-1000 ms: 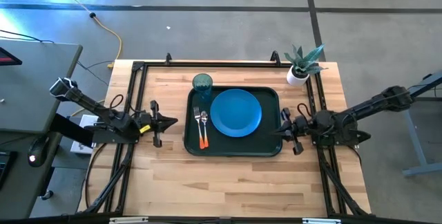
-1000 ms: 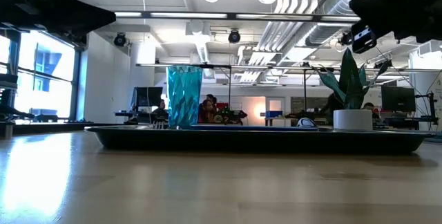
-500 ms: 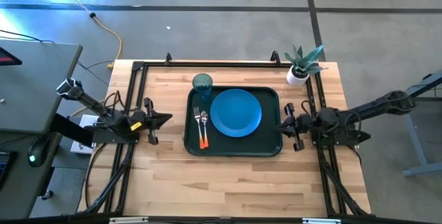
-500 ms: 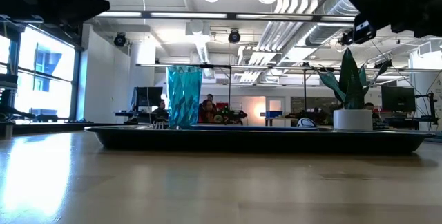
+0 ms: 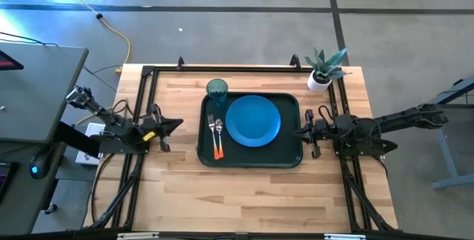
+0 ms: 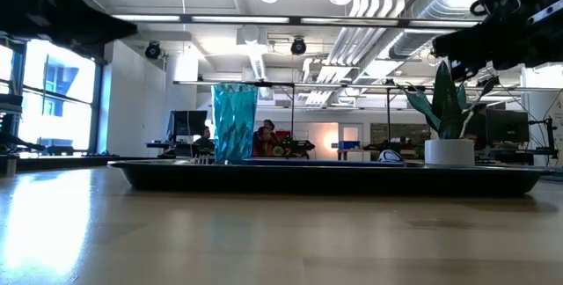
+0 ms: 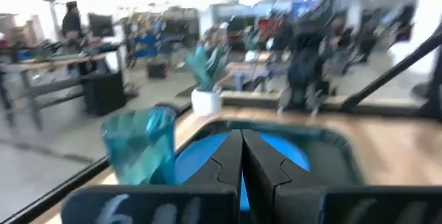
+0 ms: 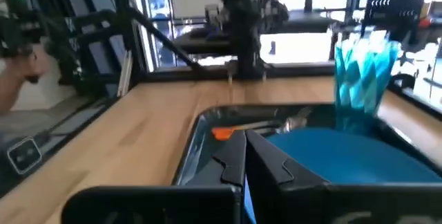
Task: Pick and place plate/cup/fork/spoon on tray
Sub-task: Return to Home Position
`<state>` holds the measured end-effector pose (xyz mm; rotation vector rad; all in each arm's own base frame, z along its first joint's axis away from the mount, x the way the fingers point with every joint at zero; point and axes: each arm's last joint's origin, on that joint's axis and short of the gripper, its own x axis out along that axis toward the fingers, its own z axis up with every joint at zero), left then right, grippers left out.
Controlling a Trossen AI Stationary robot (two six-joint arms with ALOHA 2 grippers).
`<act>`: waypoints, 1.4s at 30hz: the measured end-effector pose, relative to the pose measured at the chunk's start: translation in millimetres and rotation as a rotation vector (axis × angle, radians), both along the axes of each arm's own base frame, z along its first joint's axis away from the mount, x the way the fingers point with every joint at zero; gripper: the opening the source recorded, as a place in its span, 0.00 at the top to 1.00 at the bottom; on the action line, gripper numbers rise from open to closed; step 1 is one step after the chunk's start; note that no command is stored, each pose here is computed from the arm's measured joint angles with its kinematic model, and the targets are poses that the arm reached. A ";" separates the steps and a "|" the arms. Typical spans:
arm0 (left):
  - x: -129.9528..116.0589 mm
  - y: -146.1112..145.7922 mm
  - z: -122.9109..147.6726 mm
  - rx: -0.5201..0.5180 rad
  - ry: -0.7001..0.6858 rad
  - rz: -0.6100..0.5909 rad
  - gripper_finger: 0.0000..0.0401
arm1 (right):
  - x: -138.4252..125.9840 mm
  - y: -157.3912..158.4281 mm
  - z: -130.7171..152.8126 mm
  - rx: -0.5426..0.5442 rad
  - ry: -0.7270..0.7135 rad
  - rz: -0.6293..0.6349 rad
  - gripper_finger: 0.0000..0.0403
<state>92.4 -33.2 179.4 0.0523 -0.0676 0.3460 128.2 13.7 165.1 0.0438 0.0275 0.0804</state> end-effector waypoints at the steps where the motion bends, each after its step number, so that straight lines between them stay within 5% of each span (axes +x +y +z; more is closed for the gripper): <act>1: -1.8 -0.2 2.4 -0.004 -0.022 -0.018 1.00 | 0.0 -0.9 -1.6 0.004 0.016 0.008 1.00; 21: -21.3 -12.1 12.8 0.135 -0.071 -0.201 1.00 | -11.1 -1.7 2.3 0.051 -0.005 0.201 1.00; 29: -17.6 -7.4 11.5 0.145 -0.061 -0.148 1.00 | -15.3 -10.2 6.6 -0.023 -0.062 0.074 1.00; 35: -18.4 -5.1 11.1 0.132 -0.036 -0.060 1.00 | -18.7 -11.3 10.8 -0.013 -0.105 0.194 1.00; 42: -22.2 -7.2 11.8 0.065 -0.037 -0.039 1.00 | -29.7 -18.9 10.1 -0.020 -0.117 0.117 1.00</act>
